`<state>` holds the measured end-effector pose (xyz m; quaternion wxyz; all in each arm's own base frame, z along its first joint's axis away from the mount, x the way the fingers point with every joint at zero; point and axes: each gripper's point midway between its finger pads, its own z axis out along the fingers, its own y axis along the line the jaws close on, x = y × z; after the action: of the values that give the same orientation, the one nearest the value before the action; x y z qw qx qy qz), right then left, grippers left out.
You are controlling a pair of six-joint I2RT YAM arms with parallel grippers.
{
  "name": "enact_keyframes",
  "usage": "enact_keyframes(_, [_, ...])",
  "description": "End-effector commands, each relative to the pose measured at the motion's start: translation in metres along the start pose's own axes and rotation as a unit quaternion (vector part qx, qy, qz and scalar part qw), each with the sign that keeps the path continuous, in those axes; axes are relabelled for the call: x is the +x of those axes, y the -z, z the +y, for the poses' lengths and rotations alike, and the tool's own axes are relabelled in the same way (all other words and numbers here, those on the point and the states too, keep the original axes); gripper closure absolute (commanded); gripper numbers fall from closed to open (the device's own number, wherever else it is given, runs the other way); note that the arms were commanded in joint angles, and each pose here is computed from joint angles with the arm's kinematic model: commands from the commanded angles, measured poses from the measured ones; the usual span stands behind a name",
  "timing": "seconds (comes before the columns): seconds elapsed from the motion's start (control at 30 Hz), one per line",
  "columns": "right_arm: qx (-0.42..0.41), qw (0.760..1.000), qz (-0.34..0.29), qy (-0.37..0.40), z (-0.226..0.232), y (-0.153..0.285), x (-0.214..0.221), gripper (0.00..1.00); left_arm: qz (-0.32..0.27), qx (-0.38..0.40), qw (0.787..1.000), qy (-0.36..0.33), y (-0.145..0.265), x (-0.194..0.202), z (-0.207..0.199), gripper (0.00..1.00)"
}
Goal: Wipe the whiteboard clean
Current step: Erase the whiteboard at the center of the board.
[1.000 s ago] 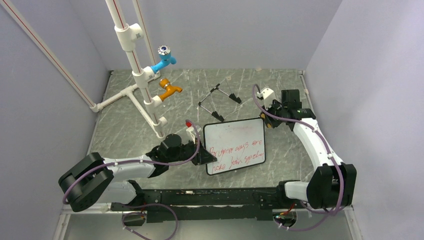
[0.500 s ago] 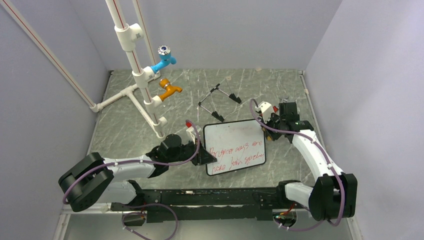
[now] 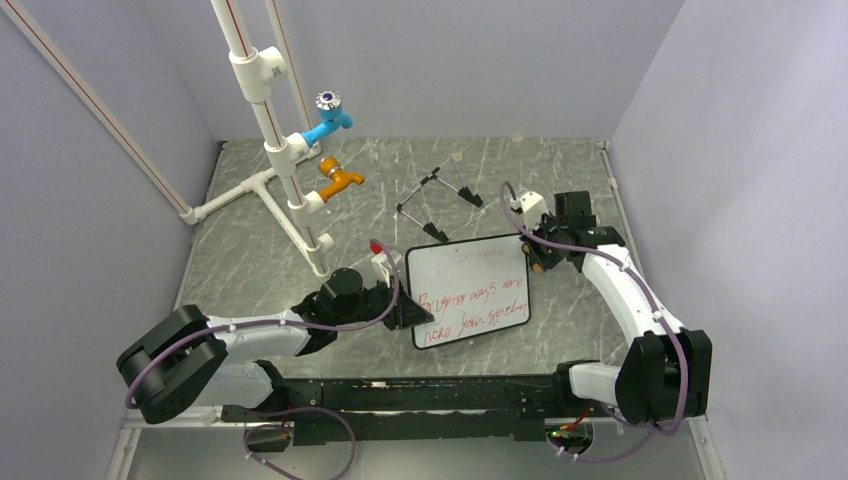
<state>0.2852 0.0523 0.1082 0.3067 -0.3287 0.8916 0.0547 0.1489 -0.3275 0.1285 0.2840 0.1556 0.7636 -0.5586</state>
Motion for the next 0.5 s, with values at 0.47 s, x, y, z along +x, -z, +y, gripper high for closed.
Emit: enact_keyframes(0.47, [0.019, 0.999, -0.027, -0.015, -0.01, 0.018, -0.027, 1.0, -0.041, 0.095, 0.992, -0.067, 0.005, -0.024, -0.047, 1.0])
